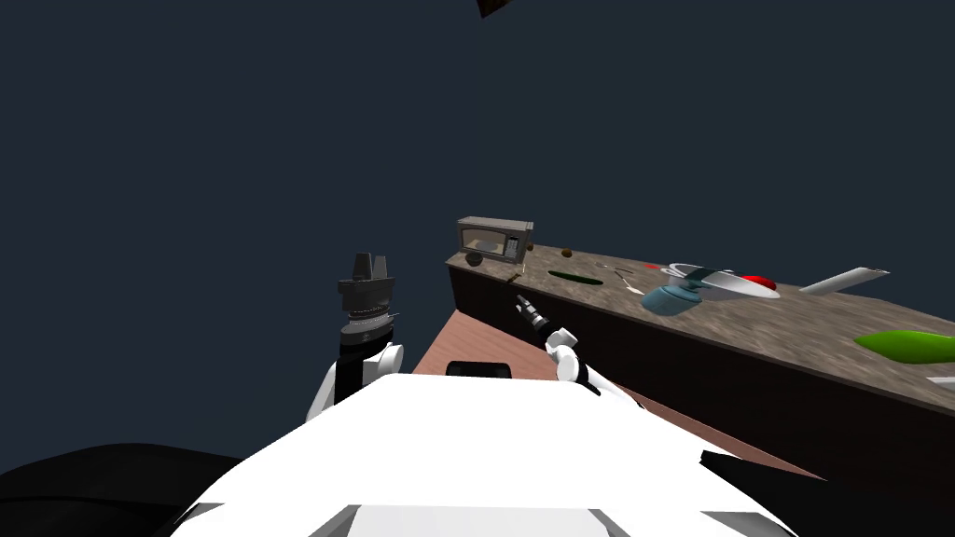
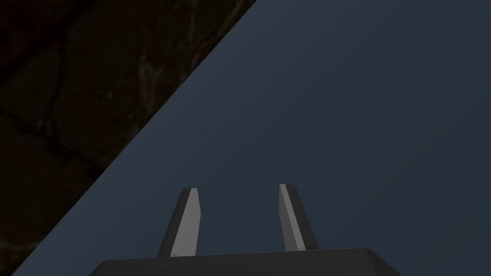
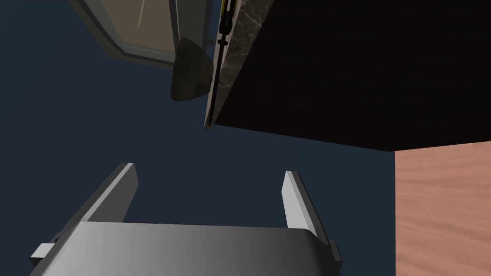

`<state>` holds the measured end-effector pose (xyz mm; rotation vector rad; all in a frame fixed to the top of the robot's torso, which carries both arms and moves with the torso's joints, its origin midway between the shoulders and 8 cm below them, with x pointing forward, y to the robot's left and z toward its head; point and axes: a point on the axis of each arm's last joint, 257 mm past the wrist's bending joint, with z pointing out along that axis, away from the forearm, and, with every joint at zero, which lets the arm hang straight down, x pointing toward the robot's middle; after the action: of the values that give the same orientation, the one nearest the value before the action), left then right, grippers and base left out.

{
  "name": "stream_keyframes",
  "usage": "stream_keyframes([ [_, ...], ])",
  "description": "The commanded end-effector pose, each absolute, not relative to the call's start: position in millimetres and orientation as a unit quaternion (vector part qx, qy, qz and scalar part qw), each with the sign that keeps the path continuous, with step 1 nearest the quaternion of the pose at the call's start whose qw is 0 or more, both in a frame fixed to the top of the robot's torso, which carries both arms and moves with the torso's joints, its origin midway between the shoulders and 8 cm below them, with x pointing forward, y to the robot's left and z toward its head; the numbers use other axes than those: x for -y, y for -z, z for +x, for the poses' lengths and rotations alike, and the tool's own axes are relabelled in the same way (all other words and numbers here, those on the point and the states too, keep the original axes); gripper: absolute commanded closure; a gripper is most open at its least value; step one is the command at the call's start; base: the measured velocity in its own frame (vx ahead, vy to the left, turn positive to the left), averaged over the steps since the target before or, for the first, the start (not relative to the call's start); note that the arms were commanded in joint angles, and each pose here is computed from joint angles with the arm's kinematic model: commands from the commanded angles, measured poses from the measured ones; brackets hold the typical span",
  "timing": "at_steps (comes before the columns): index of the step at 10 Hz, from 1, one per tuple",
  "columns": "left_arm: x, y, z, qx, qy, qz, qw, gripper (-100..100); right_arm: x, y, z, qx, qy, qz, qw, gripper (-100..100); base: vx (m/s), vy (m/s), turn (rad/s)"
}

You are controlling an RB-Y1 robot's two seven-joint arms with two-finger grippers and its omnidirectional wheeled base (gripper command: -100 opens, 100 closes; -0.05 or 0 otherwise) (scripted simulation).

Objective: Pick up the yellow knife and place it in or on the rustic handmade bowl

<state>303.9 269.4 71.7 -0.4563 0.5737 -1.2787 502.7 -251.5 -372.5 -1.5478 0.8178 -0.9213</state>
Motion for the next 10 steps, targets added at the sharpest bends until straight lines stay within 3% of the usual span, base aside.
stream_keyframes([
  [1, -269.4, -71.7, 303.9, -0.262, 0.583, -0.208, 0.741, 0, 238.9, 367.1, 502.5, -0.329, 0.381, -0.657, 0.561, -100, 0.161, -0.117, 0.014],
  [5, -269.4, -71.7, 303.9, -0.262, 0.583, -0.208, 0.741, 0, 208.4, 369.4, 495.8, -0.317, 0.352, -0.66, 0.583, -100, 0.146, -0.107, 0.017],
  [10, -269.4, -71.7, 303.9, -0.262, 0.583, -0.208, 0.741, 0, 161.0, 361.4, 491.0, -0.297, 0.327, -0.653, 0.615, -100, 0.09, -0.083, -0.001],
])
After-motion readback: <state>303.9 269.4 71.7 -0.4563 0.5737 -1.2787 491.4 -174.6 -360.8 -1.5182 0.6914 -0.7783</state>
